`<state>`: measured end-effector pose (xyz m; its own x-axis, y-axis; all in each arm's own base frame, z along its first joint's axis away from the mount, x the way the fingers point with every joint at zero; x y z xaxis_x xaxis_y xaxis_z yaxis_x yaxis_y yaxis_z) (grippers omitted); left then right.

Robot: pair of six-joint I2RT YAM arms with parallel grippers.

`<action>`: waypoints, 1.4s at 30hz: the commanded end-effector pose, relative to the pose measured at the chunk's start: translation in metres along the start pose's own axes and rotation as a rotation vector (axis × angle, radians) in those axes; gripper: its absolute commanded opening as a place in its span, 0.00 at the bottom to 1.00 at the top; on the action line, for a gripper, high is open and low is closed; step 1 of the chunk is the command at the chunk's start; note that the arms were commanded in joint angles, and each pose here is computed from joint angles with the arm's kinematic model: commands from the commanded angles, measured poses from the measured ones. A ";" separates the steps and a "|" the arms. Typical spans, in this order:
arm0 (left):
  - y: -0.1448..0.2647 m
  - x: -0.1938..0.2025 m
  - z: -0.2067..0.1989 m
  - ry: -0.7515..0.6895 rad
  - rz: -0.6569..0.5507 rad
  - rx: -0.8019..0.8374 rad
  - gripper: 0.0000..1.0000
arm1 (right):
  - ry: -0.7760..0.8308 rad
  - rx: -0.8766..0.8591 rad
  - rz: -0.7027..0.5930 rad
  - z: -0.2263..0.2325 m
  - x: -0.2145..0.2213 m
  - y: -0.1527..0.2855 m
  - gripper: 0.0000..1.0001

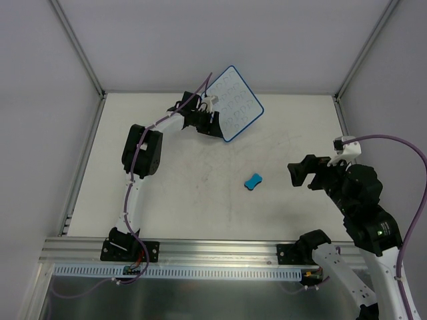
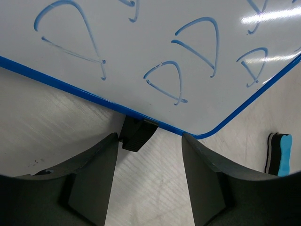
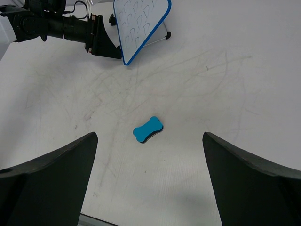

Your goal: Erase the whiteboard

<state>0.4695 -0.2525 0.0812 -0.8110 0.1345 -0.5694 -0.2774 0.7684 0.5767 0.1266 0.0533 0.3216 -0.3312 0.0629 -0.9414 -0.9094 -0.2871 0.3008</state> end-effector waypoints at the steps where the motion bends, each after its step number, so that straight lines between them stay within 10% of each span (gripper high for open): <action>1: 0.006 -0.020 -0.021 -0.090 -0.043 0.024 0.56 | -0.012 0.018 -0.003 -0.002 0.002 0.003 0.99; 42: -0.021 -0.010 -0.051 -0.134 -0.049 -0.151 0.34 | -0.060 -0.003 0.002 0.000 0.013 0.008 0.99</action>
<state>0.4600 -0.2940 0.0833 -0.7474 0.2093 -0.6306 -0.3419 0.6927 0.6351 0.1181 0.0503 0.3090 -0.3656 0.0910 -0.9263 -0.9041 -0.2713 0.3302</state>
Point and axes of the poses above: each gripper's point midway between its finger pads, its own y axis back along the fingers, its own z axis along the line the jaws close on, x = y × z, the point moved 7 cm from there along y, back along the fingers, and after that the axes turned 5 degrees about y, right-handed, at the moved point
